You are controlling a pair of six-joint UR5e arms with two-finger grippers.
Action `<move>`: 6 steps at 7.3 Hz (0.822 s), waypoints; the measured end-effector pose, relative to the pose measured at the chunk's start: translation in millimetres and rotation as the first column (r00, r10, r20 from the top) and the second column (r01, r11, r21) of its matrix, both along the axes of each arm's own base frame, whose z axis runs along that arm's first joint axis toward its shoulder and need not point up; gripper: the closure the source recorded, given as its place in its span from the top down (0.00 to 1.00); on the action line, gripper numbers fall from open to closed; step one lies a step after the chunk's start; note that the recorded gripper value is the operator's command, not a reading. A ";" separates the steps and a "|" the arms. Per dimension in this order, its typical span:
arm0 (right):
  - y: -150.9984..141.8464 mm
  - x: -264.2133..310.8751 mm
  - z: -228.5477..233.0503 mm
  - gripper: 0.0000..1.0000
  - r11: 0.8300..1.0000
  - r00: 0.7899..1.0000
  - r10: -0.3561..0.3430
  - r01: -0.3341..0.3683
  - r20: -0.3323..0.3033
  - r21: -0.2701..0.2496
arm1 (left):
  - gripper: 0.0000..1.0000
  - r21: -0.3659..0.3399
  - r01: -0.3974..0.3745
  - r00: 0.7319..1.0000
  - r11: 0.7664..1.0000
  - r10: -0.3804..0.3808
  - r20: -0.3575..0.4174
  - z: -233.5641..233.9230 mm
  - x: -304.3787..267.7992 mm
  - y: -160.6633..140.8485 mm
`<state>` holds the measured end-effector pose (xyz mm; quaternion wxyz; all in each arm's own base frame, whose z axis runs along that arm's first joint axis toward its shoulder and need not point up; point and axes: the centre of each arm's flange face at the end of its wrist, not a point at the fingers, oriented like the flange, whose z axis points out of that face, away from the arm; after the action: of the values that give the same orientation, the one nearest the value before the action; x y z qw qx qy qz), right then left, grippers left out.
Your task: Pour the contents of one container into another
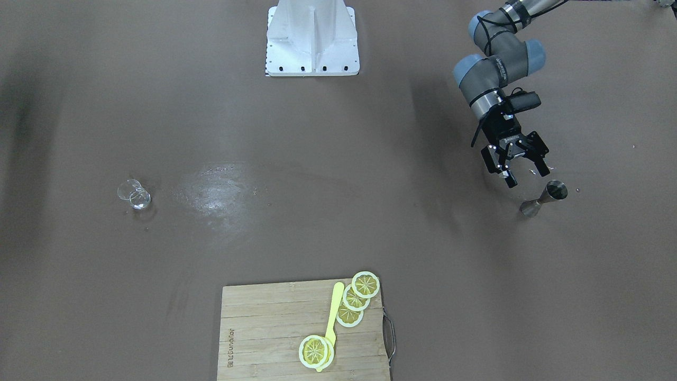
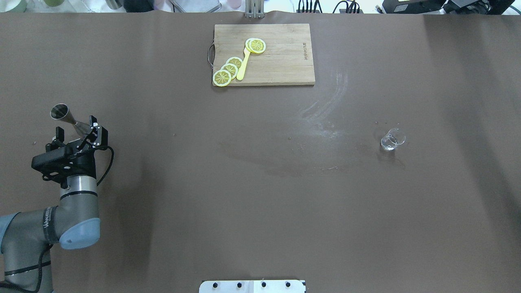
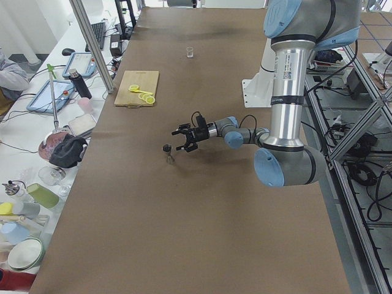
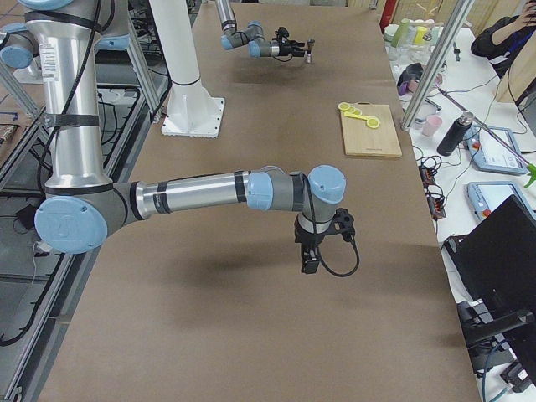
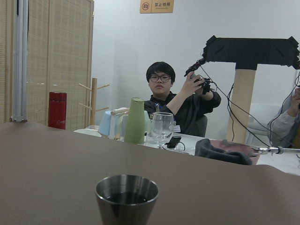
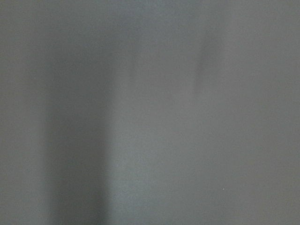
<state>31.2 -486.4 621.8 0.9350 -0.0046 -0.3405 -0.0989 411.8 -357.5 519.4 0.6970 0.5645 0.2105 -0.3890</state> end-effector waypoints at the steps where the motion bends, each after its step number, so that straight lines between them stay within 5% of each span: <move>1: 3.1 -0.1 7.4 1.00 1.000 1.000 0.002 -0.002 0.007 -0.003 | 0.99 0.028 -0.017 1.000 0.999 0.017 0.006 -8.5 -3.2 15.0; 4: 7.3 -1.0 15.1 1.00 1.000 1.000 0.003 -0.002 0.025 -0.011 | 0.99 0.064 -0.039 0.999 0.997 0.040 -0.019 -43.5 -22.2 35.6; 6: 8.5 0.6 21.1 1.00 1.000 1.000 0.008 -0.008 0.010 -0.021 | 0.99 0.022 -0.076 0.997 0.997 0.077 -0.029 -69.3 -16.7 33.9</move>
<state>31.8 -477.9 642.9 0.9336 -0.0126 -0.3461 -0.0918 395.0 -323.7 450.1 0.7020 0.5574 0.2467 -0.3682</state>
